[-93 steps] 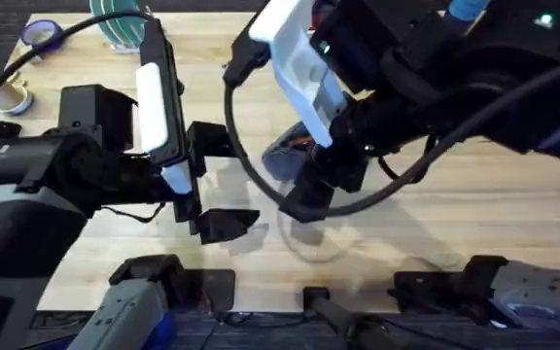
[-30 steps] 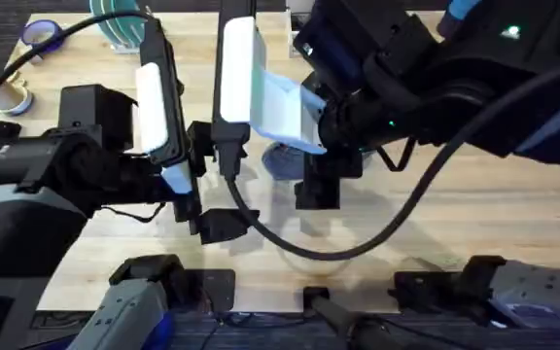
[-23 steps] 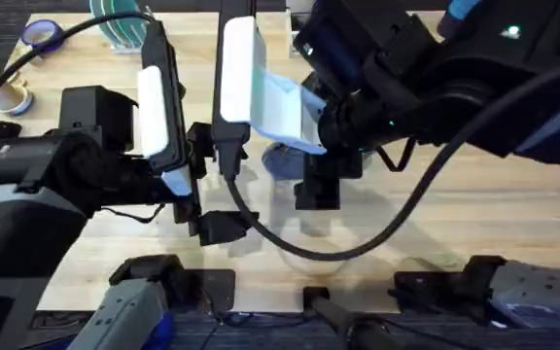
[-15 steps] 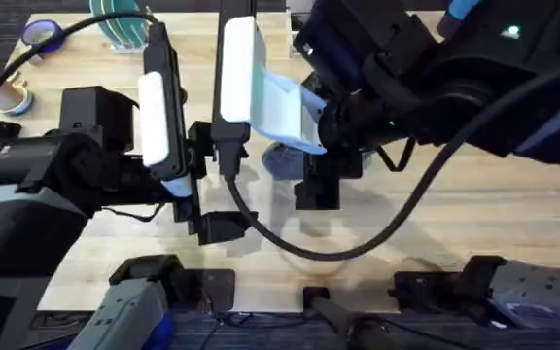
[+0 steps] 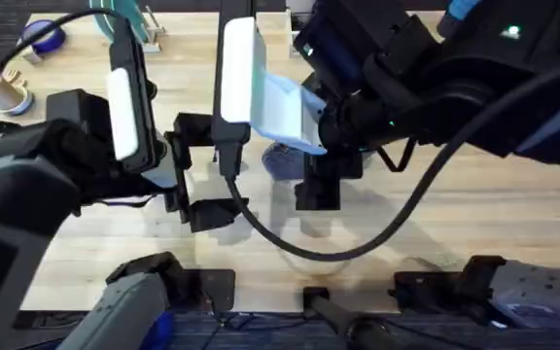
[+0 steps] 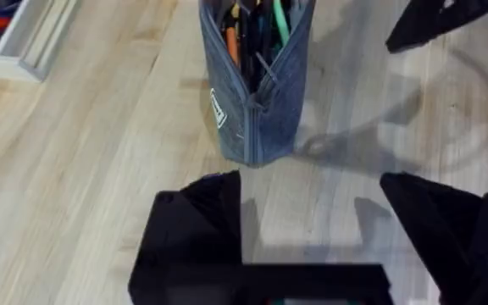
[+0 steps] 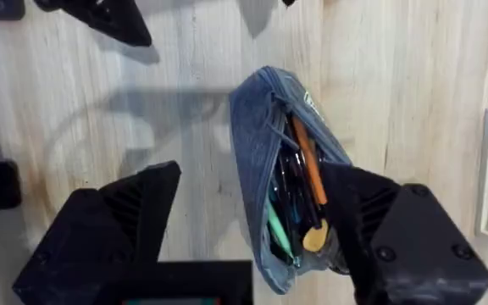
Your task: Unzip the bag, pick up the pens from the table one at a time and place them inside, then zip the bag closed.
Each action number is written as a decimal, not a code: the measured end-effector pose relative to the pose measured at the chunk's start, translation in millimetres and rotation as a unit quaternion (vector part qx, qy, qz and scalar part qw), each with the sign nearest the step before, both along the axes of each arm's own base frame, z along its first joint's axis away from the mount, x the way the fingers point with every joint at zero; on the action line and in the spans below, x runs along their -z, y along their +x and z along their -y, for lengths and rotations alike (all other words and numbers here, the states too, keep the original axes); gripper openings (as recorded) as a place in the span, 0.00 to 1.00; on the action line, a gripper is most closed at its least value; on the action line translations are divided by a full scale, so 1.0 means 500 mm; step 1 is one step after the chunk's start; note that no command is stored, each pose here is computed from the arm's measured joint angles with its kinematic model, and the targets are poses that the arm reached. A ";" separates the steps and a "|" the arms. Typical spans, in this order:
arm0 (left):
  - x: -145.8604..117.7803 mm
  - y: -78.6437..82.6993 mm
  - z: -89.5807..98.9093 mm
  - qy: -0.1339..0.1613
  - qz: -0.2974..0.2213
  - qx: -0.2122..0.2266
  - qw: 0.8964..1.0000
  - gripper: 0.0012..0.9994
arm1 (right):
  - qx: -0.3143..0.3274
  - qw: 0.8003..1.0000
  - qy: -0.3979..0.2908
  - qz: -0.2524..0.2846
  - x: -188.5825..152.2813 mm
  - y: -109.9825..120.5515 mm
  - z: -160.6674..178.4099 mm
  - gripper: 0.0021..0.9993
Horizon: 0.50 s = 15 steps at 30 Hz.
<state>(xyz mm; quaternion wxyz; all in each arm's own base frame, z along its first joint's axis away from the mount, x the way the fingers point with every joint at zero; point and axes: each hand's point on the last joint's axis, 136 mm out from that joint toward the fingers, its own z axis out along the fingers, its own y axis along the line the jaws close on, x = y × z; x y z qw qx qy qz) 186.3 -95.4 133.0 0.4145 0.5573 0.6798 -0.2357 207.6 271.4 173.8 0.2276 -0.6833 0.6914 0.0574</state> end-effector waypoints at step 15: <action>0.059 0.040 -0.005 -0.046 0.020 0.056 0.997 1.00 | -0.019 0.999 0.024 -0.030 -0.002 -0.022 -0.019 1.00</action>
